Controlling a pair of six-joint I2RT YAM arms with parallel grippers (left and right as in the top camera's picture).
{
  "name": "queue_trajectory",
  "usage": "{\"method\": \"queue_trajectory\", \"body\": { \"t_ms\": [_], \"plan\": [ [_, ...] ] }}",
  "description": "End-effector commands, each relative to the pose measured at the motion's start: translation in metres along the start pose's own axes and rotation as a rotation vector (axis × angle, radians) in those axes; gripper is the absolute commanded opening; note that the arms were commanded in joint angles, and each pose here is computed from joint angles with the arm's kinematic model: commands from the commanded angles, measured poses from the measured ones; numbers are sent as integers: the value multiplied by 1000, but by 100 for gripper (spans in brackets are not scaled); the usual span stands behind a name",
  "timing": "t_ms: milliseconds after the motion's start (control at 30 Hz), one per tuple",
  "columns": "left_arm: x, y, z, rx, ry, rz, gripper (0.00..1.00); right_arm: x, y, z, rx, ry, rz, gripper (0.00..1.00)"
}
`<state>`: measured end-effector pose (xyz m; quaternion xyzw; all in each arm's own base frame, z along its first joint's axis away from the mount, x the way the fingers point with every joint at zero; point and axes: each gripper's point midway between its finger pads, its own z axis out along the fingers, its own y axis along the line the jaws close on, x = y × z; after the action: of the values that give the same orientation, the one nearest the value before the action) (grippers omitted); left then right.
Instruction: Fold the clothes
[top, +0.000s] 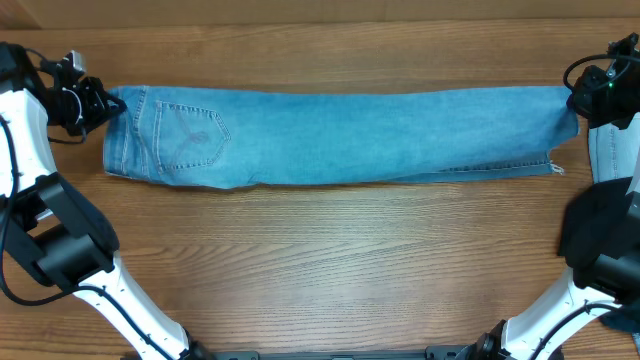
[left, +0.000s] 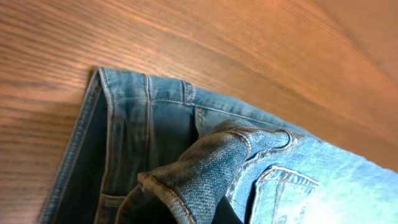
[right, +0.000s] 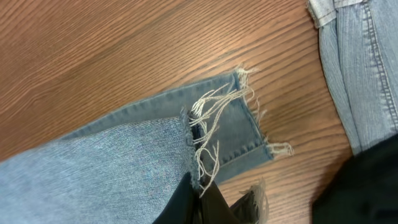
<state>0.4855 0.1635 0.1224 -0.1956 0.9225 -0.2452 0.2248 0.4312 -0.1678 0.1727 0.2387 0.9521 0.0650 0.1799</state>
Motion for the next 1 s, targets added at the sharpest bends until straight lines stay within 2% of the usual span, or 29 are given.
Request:
{"method": "queue_trajectory", "body": {
  "t_ms": [0, 200, 467, 667, 967],
  "plan": [
    [-25, -16, -32, 118, -104, -13, 4, -10, -12, -9, 32, -43, 28, 4],
    [-29, -18, -45, 205, -129, -29, 4, -14, -19, -17, -42, -60, 71, 4],
    [-34, -15, -61, 205, -166, -21, 4, -27, -27, -23, -100, -112, 98, 4],
    [-43, -21, -50, 142, -190, 42, 4, -33, -23, -19, -94, -133, 79, 4],
    [-45, -32, -19, -51, -181, 134, 4, -23, -27, 31, -89, -28, 99, 4]
  ]
}}
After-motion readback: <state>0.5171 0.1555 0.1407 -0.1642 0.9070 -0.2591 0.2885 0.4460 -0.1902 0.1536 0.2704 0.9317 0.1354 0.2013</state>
